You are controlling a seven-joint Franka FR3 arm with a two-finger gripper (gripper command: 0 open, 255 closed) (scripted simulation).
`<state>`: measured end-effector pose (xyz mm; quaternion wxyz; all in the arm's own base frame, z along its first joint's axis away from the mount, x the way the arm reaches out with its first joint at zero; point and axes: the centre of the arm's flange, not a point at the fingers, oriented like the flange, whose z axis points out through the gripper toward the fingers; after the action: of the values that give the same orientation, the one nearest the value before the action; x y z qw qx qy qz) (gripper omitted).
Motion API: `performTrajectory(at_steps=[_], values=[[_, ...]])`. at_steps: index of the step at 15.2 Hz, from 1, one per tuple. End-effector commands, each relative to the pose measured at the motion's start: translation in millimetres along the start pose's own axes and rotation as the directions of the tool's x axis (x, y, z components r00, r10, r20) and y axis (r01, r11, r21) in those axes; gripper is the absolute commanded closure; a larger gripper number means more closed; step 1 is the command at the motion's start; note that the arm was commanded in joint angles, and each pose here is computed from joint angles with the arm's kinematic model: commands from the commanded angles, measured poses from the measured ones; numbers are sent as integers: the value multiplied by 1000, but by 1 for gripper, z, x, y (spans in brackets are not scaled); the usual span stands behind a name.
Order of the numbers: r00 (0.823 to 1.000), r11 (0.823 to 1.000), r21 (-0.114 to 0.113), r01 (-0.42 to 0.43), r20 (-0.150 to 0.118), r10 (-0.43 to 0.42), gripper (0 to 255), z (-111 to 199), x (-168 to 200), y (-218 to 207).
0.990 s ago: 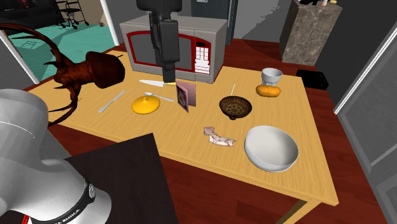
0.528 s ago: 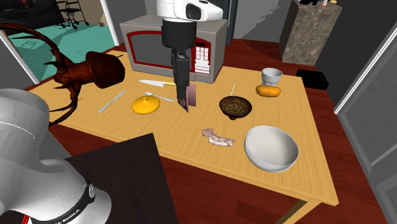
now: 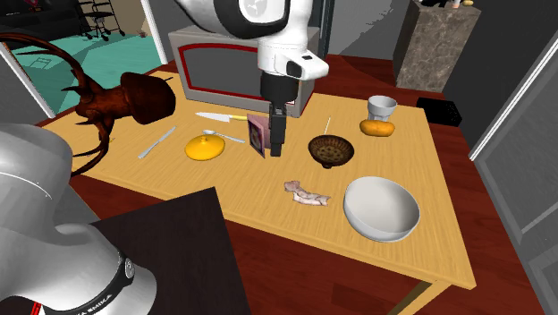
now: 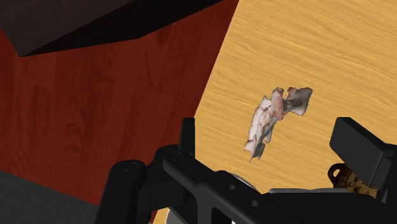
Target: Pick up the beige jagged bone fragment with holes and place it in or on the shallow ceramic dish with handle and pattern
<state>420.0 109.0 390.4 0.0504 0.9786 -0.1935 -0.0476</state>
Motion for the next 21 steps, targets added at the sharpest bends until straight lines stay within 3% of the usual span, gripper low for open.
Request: performTrajectory(at_steps=[1, 8, 15, 21], values=[[999, 999, 1, -47, 3, 47, 0, 21, 10, -14], [980, 980, -2, -199, 14, 199, 0, 87, 61, -56], [938, 938, -6, -347, 26, 347, 0, 154, 116, -91], [935, 936, -7, -352, 26, 352, 0, 183, 118, -92]])
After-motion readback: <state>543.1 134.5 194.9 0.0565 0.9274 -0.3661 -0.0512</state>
